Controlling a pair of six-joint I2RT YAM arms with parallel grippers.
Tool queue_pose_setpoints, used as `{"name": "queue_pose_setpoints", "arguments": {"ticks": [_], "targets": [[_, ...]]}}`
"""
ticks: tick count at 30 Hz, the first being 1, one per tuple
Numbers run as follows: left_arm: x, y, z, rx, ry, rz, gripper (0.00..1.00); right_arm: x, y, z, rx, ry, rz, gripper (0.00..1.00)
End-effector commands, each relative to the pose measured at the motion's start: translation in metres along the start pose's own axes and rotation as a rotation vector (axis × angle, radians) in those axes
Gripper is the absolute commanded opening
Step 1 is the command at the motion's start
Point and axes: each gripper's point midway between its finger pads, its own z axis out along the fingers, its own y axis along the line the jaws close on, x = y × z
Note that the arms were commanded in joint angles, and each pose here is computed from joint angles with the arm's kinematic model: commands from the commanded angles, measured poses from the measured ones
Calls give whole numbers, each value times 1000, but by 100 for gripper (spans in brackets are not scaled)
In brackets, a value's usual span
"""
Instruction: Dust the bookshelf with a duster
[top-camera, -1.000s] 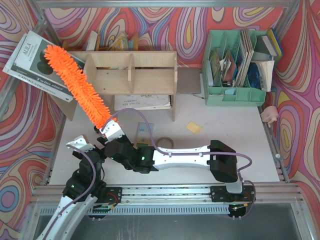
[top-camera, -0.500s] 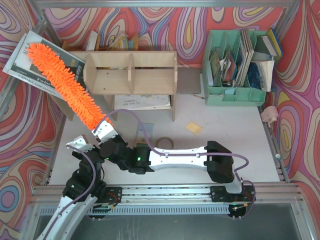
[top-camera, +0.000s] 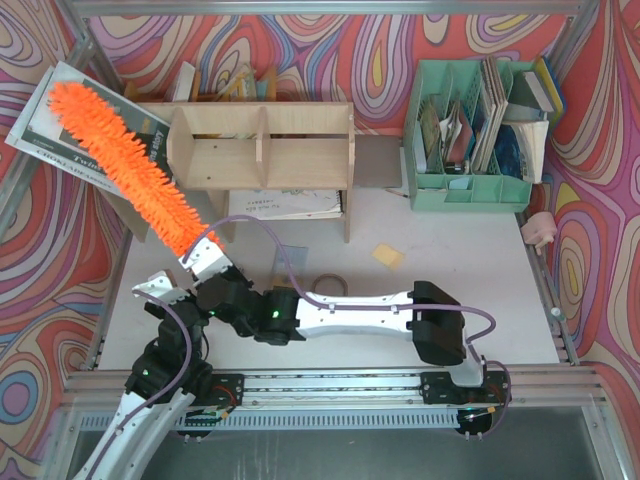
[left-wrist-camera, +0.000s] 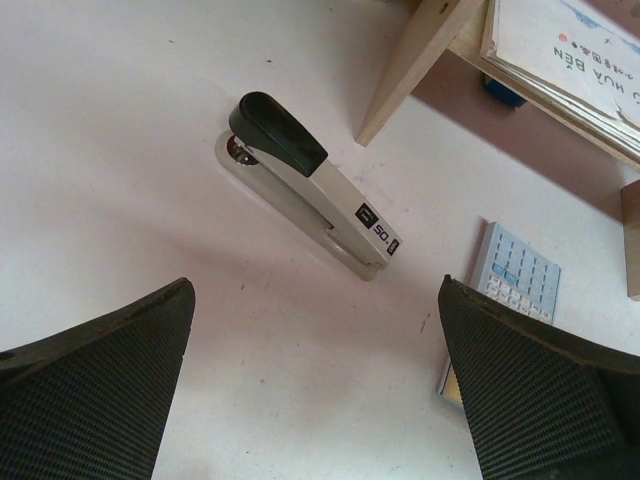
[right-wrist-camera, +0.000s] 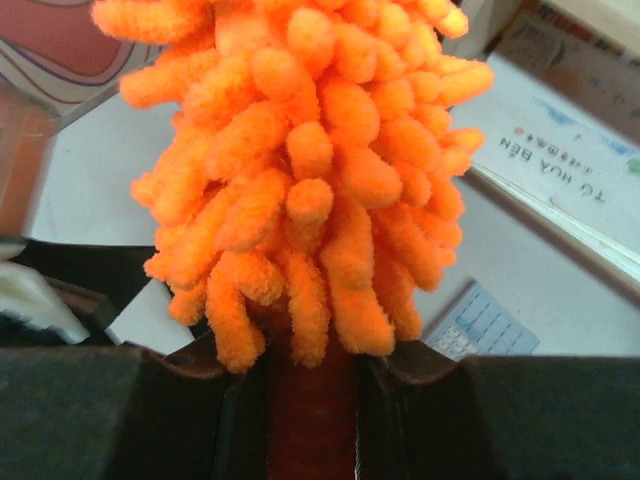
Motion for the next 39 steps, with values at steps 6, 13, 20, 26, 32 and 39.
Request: {"name": "queue_pose_setpoints", "arguments": {"ticks": [6,13,20,26,32,39], "targets": [[1,-2,1,12,-6,-6,98,-34,25,-9,-18,-101,10,0],[1,-3,1,16,-5,-5,98,-8,-7,4,27,1,125,0],[1,-3,1,19,-6,-5,98,-11,2,4,4,1,100,0],[1,-3,1,19,-5,-4,98,-45,29,-14,-59,-115,20,0],[1,-3,1,19,-5,-5,98,-30,16,-2,11,-72,17,0],[2,-3,1,20,-2,-2,98,-1,-18,11,72,11,73,0]]}}
